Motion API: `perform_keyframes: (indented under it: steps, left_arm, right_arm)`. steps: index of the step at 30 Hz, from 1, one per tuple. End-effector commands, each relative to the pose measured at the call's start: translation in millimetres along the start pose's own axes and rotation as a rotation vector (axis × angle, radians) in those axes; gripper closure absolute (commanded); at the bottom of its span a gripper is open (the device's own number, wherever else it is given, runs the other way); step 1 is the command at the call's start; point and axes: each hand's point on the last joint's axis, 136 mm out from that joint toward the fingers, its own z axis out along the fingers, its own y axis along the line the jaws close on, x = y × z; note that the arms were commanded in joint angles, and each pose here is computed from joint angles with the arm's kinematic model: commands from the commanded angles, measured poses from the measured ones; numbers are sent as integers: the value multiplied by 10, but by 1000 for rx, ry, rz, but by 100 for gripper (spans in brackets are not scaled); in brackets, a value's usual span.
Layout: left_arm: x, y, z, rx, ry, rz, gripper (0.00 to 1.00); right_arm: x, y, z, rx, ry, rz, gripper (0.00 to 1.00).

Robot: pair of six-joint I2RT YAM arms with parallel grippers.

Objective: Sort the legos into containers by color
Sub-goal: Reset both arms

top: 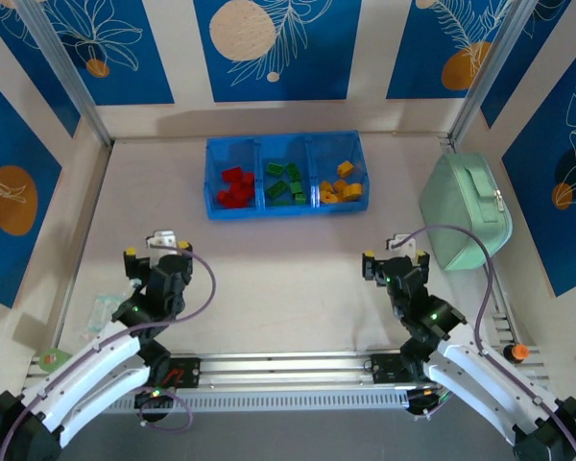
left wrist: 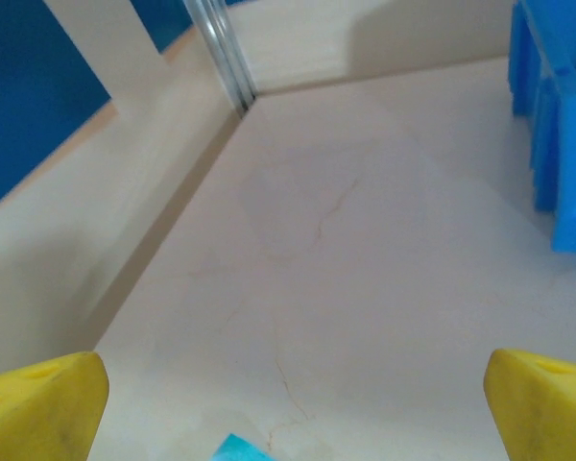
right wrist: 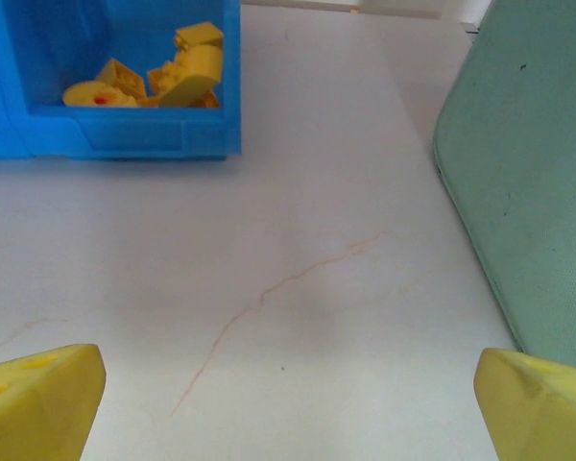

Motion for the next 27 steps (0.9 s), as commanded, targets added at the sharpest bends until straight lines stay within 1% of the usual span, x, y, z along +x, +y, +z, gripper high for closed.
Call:
perform_keyframes:
  steps: [1,5,8,12,18,22,27]
  left_arm:
    - [0,153,-5,-76,-56,-25,0]
    - [166,118,27,-70,-59,-27,0]
    - [270,84,55,-69,-38,-15,0]
    - [262,43,80,-63,-40,-6,0]
    - [224,15,128,-76,-60,-16,0]
    - [212,11,184,-83,-61,-27,0]
    - [202,8,239,-81,-70,-43,0]
  right_arm:
    - [8,-32,76,28,-32,15,1]
    - [130,-21,150,17,1,24,1]
    - [113,-34,191,4,3,45,1]
    - [82,-67,273,-7,1,81,1]
    - [86,-156,465,29,58,117,1]
    - [-7,-173,568,43,23,108,1]
    - [-55,-216,692,50,22,124,1]
